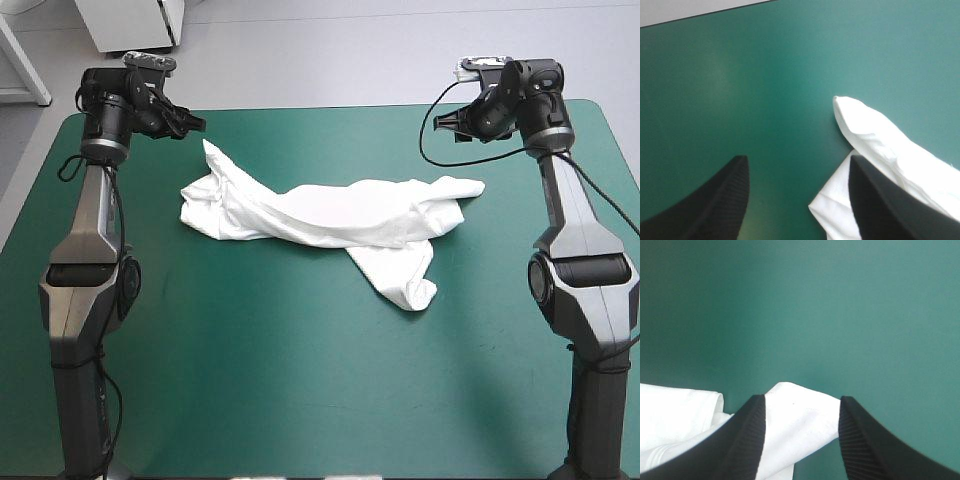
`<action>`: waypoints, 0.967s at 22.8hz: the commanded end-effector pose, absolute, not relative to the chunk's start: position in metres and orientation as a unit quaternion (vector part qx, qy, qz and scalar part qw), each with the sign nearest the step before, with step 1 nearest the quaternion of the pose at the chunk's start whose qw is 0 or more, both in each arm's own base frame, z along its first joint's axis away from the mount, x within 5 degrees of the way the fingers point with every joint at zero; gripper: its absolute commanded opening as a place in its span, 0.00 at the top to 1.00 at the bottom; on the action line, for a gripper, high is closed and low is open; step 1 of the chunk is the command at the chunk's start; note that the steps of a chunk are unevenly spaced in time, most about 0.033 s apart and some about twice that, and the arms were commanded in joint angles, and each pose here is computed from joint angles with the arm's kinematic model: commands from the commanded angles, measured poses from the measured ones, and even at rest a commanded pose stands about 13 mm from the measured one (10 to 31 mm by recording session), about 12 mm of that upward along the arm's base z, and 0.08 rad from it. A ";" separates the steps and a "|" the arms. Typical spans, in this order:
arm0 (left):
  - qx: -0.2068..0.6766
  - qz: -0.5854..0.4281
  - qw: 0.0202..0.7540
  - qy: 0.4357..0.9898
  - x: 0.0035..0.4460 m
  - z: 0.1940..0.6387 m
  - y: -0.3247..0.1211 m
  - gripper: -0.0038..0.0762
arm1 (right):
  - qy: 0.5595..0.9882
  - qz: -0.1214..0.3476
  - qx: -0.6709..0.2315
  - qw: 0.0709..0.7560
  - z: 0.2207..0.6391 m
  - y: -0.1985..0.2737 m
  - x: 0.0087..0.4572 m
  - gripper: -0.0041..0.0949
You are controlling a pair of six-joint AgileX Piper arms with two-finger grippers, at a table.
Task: Fold the cloth
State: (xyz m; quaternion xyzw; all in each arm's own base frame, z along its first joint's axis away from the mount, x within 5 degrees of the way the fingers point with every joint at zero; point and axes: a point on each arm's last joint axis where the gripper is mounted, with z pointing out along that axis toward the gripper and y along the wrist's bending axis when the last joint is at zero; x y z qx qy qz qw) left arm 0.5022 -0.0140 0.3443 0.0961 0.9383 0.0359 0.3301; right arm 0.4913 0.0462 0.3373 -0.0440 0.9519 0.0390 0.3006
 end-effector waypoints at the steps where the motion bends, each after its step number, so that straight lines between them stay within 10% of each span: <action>1: 0.079 0.040 0.366 0.926 0.479 0.389 -0.014 0.44 | 0.935 0.044 -0.044 0.348 0.380 0.041 0.475 0.51; 22: 0.063 0.011 0.159 0.985 0.488 0.260 -0.017 0.50 | 0.935 0.062 -0.042 0.347 0.380 0.043 0.474 0.56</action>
